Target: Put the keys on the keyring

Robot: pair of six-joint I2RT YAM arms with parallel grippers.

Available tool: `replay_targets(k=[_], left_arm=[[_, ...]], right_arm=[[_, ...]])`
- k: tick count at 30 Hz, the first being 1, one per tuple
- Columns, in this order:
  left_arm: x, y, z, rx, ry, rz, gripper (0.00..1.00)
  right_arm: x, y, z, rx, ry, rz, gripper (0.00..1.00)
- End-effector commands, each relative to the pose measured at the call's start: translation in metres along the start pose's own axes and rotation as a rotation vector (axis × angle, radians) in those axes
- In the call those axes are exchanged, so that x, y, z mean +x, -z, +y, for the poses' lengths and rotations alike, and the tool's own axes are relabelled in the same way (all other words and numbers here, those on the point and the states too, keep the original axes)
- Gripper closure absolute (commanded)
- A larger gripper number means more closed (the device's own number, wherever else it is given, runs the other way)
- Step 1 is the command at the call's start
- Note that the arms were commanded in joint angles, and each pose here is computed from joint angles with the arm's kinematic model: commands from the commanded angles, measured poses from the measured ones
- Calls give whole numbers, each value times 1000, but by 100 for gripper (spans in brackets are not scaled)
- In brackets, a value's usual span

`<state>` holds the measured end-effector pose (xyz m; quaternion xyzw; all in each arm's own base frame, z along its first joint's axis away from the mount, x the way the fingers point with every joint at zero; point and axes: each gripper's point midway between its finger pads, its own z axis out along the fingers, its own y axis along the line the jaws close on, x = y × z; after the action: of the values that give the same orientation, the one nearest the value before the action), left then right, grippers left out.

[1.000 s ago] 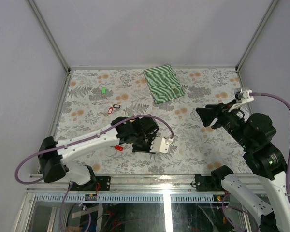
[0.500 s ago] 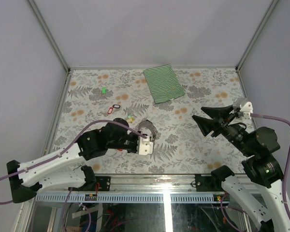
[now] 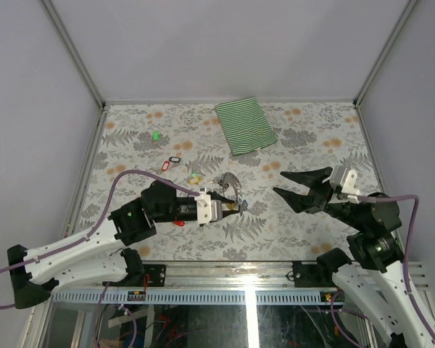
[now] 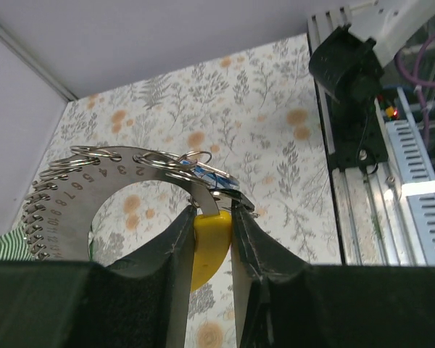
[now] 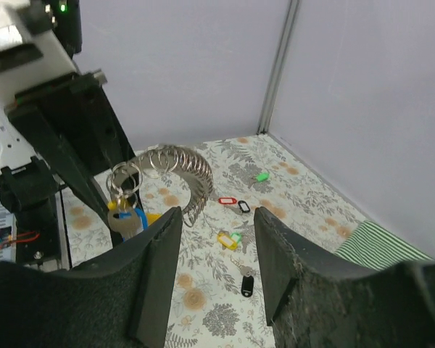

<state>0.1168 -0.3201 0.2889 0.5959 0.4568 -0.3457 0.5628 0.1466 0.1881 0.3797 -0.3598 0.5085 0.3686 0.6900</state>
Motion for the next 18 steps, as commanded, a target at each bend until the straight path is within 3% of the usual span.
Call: replay_targets(k=[1, 8, 14, 18], left_arm=[[-50, 1, 3, -12, 7, -216, 100], [-59, 16, -11, 30, -93, -285, 100], [-66, 36, -25, 50, -342, -365, 100], [-67, 40, -20, 28, -441, -342, 100]], right_arm=[[-34, -2, 11, -81, 195, -192, 50], [-31, -8, 38, -278, 146, -190, 51], [-43, -4, 64, -440, 15, -181, 65], [-50, -11, 63, -460, -86, -143, 66]])
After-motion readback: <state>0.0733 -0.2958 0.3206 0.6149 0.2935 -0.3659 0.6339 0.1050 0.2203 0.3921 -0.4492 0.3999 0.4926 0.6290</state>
